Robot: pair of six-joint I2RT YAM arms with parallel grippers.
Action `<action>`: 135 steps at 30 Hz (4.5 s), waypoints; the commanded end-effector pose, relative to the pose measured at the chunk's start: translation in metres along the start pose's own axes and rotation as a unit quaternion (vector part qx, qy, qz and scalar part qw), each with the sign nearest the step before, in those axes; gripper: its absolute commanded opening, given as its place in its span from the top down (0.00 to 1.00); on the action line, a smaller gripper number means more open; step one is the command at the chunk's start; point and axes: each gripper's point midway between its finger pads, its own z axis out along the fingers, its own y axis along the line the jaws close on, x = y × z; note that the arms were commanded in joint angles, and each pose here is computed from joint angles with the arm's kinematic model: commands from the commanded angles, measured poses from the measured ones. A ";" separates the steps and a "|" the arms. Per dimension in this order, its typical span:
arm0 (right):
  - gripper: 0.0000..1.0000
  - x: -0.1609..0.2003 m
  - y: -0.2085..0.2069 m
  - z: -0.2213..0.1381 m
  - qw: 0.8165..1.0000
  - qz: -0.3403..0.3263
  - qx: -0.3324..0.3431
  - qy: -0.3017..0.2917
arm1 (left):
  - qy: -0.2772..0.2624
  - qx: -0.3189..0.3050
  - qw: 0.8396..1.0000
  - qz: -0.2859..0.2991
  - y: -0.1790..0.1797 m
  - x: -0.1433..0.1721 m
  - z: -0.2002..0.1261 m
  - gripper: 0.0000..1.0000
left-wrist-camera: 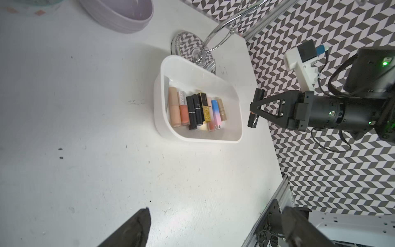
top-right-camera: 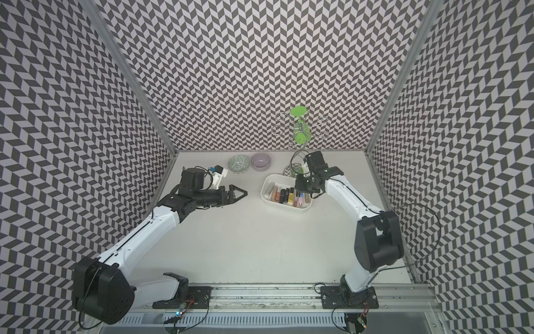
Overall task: Put the lipstick into the storage box
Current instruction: Place the lipstick in the storage box, then reset both arms
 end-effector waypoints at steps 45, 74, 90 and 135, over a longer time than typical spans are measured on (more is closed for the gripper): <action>0.64 -0.003 -0.069 0.077 0.990 -0.019 0.134 0.049 | 0.018 -0.014 1.000 0.009 0.013 0.014 0.000 0.01; 0.53 0.002 0.067 -0.037 0.965 -0.093 -0.231 -0.086 | -0.012 -0.032 0.999 0.008 0.016 0.009 -0.006 0.01; 0.28 0.060 0.095 -0.163 0.827 -0.302 -0.292 -0.373 | -0.130 -0.183 0.973 0.050 0.039 -0.018 -0.062 0.01; 0.04 -0.010 -0.121 -0.084 0.843 -0.121 0.126 -0.508 | -0.393 -0.334 0.827 0.224 0.088 -0.005 -0.131 0.01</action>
